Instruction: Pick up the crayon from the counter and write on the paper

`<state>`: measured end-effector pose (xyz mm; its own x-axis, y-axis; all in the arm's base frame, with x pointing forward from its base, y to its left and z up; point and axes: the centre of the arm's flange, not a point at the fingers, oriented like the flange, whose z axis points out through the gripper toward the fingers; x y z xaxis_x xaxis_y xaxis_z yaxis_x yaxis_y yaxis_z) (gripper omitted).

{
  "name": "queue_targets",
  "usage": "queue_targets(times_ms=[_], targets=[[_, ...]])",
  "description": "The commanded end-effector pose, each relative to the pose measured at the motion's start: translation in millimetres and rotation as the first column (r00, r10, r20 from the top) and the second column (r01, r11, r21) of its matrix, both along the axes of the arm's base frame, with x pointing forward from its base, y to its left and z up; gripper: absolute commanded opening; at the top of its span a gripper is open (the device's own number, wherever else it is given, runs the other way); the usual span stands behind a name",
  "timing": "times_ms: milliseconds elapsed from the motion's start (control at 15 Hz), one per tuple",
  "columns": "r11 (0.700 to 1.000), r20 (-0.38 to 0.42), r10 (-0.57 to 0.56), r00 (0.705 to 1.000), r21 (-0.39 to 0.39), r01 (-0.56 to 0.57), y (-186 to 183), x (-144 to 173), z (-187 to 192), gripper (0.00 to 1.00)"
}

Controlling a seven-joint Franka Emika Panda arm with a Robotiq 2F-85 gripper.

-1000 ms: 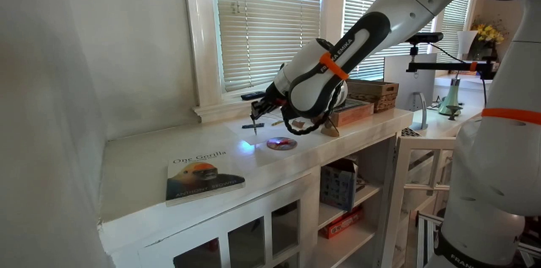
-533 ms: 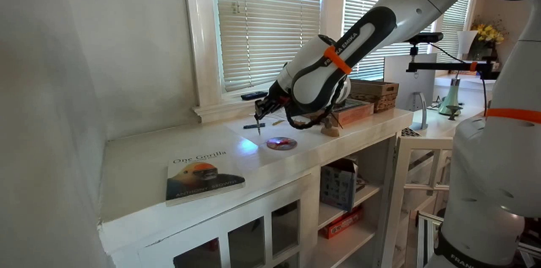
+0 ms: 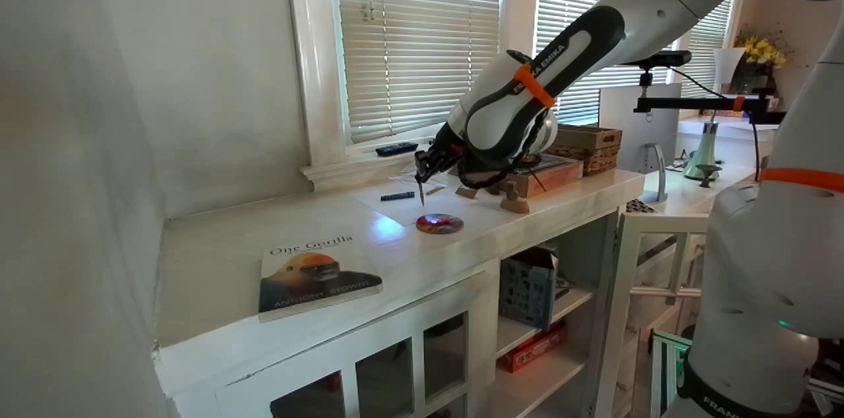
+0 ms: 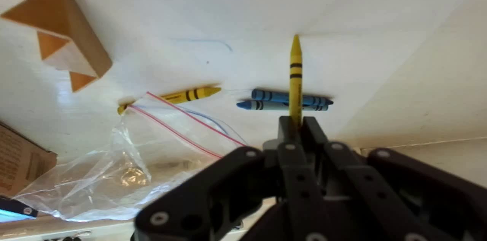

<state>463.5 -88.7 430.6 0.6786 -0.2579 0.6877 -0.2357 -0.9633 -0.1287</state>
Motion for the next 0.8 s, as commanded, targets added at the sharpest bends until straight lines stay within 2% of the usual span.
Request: queue_targets(times_ms=[0, 267, 733], targets=[[0.999, -0.032, -0.044, 0.999, 0.008, 0.044, -15.7, -7.0, -6.5, 0.02], [0.999, 0.006, -0.044, 0.999, 0.013, 0.044, -22.1, -1.0, -10.8, 0.02], [1.000, 0.088, 0.008, 0.996, -0.015, -0.007, -0.5, 13.8, -16.9, 0.02]])
